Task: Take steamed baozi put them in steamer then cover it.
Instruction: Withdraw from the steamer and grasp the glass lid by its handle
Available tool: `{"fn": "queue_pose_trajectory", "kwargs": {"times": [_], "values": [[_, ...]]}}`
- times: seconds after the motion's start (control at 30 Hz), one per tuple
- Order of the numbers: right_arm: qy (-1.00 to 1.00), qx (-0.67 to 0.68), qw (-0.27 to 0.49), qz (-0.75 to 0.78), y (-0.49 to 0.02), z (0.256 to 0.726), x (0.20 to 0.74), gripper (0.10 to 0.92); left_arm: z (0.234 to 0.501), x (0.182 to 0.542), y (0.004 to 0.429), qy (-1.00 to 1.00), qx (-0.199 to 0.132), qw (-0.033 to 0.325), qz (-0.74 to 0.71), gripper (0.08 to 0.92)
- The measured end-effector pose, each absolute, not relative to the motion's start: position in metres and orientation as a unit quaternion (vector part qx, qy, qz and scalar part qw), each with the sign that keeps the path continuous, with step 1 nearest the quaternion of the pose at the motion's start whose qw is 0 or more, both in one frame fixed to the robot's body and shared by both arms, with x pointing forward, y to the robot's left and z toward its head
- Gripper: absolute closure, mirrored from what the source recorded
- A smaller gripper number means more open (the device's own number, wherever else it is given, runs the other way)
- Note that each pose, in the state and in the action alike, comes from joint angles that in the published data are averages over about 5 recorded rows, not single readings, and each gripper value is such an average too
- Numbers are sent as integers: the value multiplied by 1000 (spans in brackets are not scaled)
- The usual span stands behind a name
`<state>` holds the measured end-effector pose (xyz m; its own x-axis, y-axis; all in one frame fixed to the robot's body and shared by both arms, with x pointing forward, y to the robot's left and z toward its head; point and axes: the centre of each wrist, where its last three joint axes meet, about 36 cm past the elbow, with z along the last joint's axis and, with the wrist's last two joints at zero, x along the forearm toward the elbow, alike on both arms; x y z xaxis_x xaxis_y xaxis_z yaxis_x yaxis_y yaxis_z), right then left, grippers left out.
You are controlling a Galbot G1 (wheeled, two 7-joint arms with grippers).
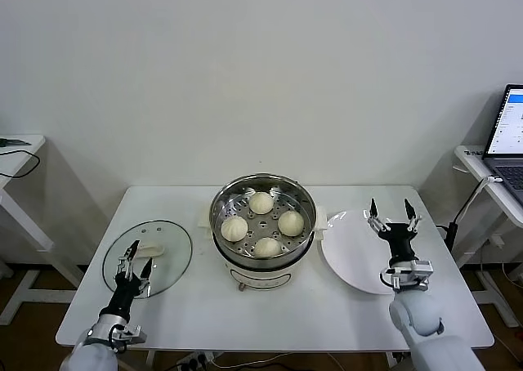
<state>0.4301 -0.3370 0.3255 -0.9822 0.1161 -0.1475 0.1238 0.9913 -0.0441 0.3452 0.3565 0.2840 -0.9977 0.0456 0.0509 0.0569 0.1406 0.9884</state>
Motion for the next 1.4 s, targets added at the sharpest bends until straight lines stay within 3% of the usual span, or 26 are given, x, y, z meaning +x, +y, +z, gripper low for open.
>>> {"fn": "queue_pose_trajectory", "kwargs": {"times": [0.47,1.0,1.1,1.4], "values": [[995,84,55,-19,-331,303,405,200,272,386,367,-725,-22,23,-688,177],[995,91,48,-15,-324,294,396,200,261,409,361,-718,-17,43,-695,179],[995,91,48,-17,-324,294,395,200,260,414,360,-718,-16,45,-694,218],[994,91,54,-16,-323,299,397,200,251,422,360,-717,-20,60,-694,468]]}}
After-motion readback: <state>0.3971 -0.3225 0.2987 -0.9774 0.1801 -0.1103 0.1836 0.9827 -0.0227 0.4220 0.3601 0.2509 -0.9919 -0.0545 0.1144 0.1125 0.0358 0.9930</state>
